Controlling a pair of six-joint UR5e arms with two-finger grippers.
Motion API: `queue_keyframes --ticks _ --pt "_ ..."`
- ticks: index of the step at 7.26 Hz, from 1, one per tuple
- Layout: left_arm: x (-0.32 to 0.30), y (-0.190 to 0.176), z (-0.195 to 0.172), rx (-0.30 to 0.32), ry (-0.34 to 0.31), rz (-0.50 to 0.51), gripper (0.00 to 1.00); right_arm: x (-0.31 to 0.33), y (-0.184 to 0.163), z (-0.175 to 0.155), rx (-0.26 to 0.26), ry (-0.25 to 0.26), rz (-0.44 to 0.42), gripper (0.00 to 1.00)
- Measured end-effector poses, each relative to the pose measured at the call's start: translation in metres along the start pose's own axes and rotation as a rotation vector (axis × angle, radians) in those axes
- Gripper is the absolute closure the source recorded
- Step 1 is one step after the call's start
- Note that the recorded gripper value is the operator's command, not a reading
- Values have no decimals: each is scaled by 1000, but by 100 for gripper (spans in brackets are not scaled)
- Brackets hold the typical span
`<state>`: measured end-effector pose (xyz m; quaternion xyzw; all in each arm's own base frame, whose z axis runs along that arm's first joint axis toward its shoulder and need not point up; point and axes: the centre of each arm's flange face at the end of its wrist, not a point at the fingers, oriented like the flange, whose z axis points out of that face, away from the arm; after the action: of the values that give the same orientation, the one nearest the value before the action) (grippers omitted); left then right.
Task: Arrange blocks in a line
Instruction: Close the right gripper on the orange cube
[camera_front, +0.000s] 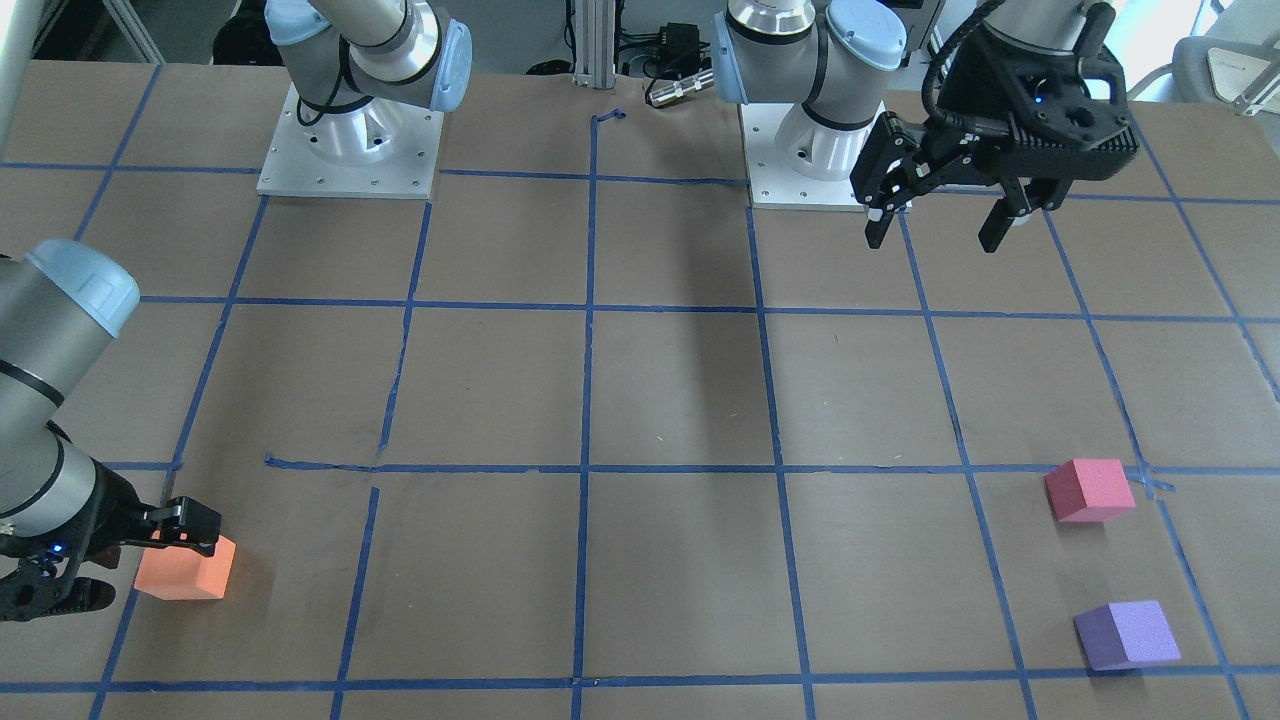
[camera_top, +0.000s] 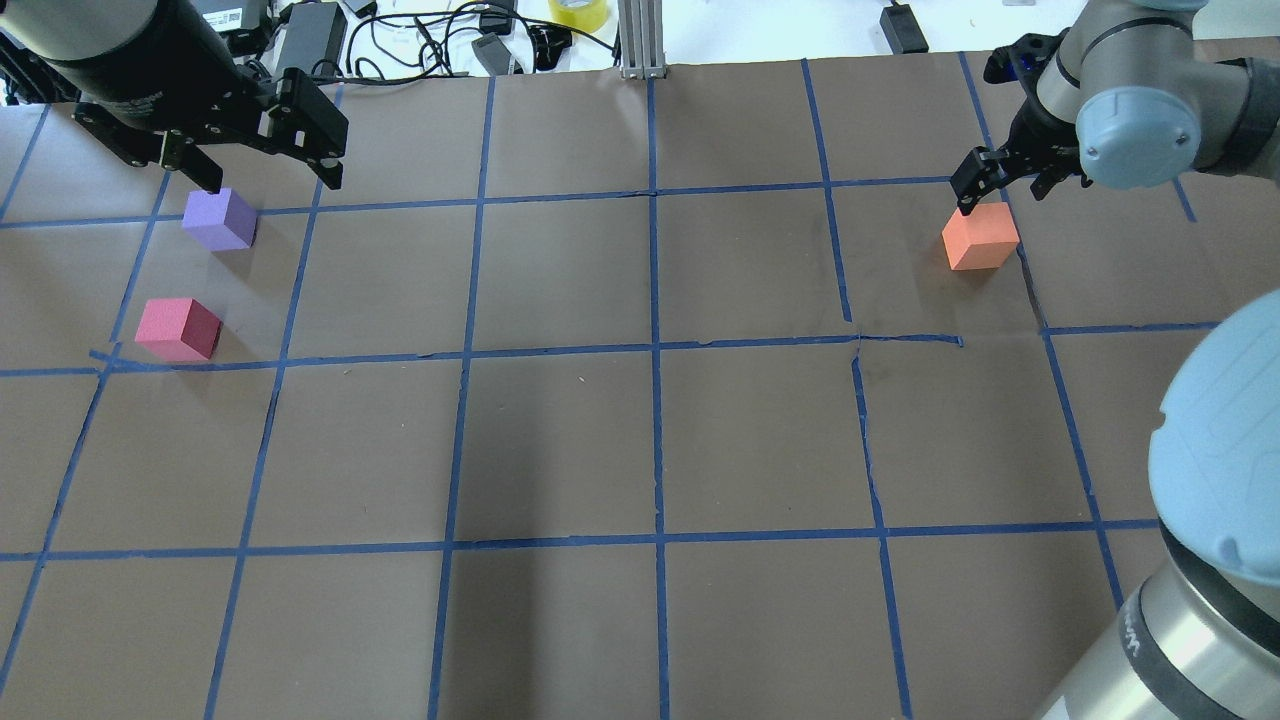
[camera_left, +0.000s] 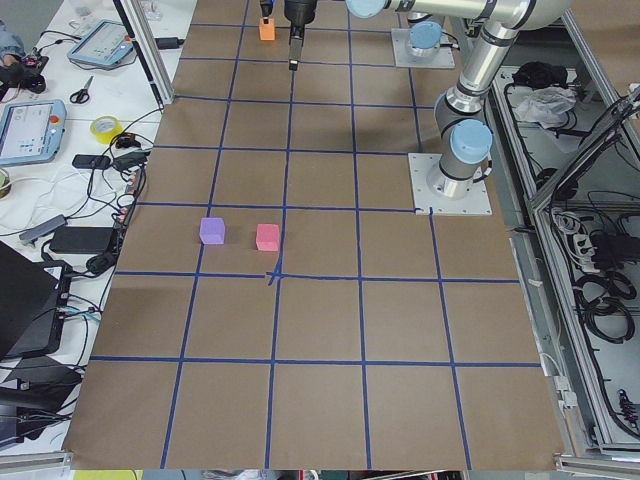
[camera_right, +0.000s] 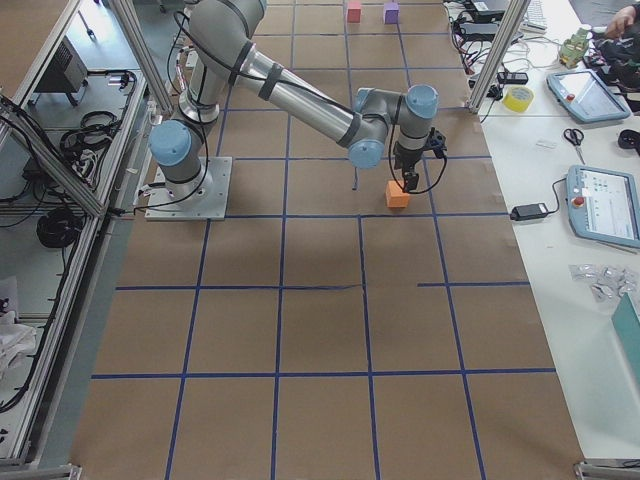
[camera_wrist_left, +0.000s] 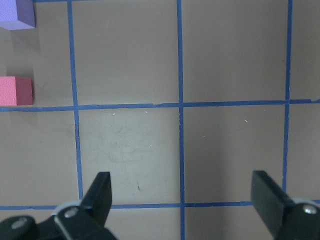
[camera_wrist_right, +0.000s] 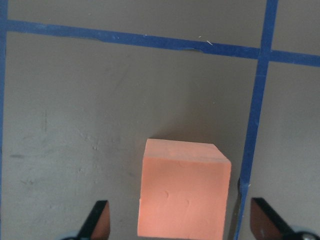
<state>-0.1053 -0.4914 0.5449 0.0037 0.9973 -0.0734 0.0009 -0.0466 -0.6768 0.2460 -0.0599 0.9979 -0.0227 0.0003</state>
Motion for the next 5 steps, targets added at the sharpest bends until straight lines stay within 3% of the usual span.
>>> queue_keyframes --ticks 2,5 --pt "-1 0 1 -1 -1 0 0 4 -7 14 33 17 8 0" --pt "-1 -1 3 -4 1 -1 0 5 -9 31 24 15 16 0"
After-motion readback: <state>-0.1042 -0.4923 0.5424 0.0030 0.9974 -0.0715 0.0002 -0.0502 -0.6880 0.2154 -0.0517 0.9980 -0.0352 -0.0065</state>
